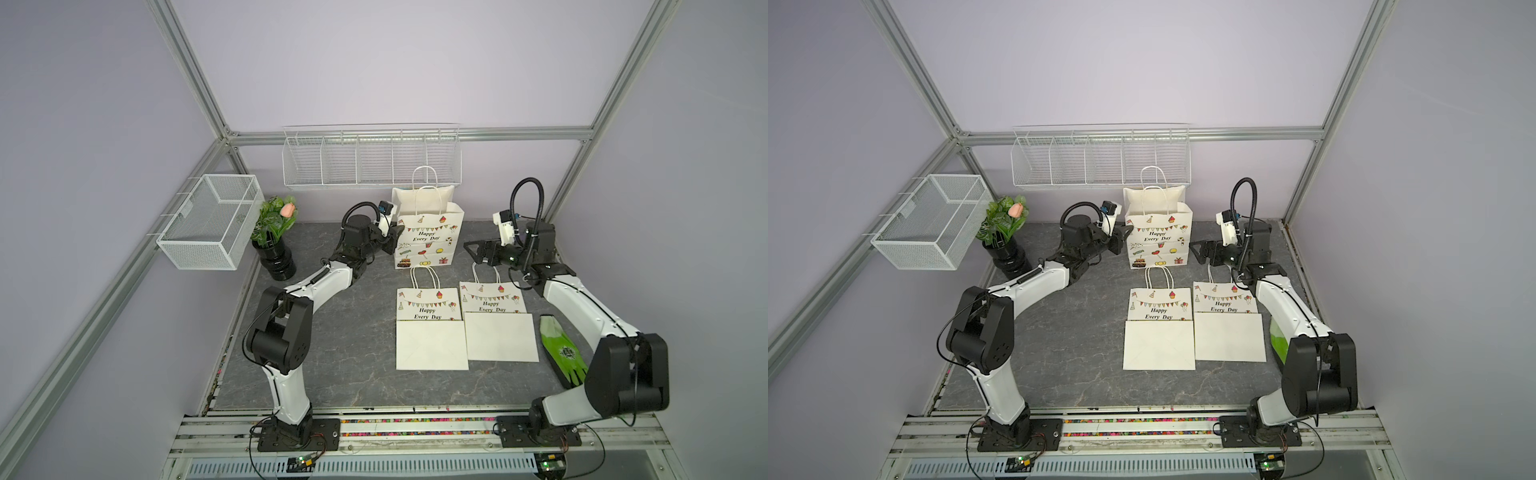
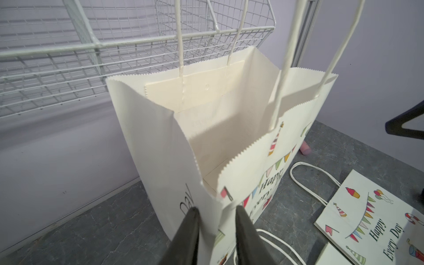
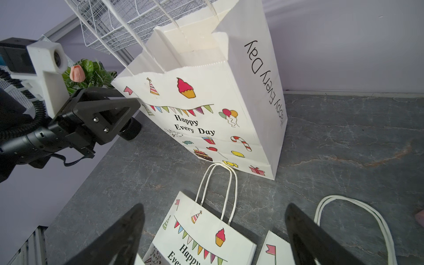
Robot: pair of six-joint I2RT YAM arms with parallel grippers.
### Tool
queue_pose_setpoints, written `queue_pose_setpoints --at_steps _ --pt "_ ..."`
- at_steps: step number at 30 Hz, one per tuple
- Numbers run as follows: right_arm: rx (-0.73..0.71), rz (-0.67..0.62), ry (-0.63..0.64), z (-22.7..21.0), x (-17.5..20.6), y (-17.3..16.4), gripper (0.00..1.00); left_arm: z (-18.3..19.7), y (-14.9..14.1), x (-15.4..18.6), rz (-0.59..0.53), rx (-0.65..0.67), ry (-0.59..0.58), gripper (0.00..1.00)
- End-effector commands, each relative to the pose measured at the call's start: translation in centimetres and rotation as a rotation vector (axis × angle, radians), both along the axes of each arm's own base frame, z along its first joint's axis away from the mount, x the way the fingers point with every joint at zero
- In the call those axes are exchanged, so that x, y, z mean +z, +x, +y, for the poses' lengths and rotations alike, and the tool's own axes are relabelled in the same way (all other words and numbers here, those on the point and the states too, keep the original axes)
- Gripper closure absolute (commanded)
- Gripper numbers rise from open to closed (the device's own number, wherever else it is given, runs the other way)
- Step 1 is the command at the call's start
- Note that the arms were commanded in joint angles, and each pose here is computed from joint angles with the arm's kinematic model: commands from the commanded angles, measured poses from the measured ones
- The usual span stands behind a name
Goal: Put away the paper bag
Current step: Pick up the paper bag from the center of the board.
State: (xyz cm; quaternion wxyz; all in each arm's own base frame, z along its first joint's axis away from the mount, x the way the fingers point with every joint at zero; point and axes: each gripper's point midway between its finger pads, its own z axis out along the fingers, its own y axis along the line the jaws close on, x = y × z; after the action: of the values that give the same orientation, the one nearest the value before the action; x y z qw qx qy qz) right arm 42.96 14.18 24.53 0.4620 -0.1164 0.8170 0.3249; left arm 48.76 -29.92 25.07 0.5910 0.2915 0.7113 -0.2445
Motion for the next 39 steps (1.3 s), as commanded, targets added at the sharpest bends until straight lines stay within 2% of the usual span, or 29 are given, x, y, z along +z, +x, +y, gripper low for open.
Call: queue_pose_setpoints --at_steps 1,6,8,9,17,25,30,36,39 --pt "0.025 -0.033 0.0 0.5 1.5 -0.3 0.05 -0.6 0.2 0.9 -0.03 -0.026 -0.003 0.73" --pt "0.024 -0.037 -0.002 0.4 1.7 -0.4 0.01 -0.6 0.1 1.4 -0.034 -0.027 -0.007 0.88" --pt "0.019 -0.041 -0.003 0.3 1.8 -0.4 0.07 -0.5 0.1 1.6 -0.039 -0.025 -0.005 0.93" --pt "0.017 -0.042 -0.003 0.3 1.9 -0.5 0.1 -0.4 0.0 1.9 -0.042 -0.025 -0.004 0.99" --pt "0.003 -0.06 0.01 -0.4 3.2 -0.9 0.11 0.3 -1.5 6.9 -0.11 -0.037 0.011 1.0" --pt "0.009 -0.077 0.033 -0.6 4.7 -1.6 0.11 1.0 -5.2 14.0 -0.181 -0.1 -0.018 1.0" --pt "0.097 -0.063 0.088 0.7 5.6 -2.3 0.11 1.7 -8.6 17.6 -0.207 -0.148 -0.076 1.0" --pt "0.282 -0.054 0.236 3.3 9.0 -4.9 0.09 3.1 -11.4 20.4 -0.22 -0.145 -0.131 1.0" --pt "0.264 -0.033 0.216 3.5 9.0 -5.6 0.07 4.0 -11.9 20.6 -0.206 -0.106 -0.133 1.0"
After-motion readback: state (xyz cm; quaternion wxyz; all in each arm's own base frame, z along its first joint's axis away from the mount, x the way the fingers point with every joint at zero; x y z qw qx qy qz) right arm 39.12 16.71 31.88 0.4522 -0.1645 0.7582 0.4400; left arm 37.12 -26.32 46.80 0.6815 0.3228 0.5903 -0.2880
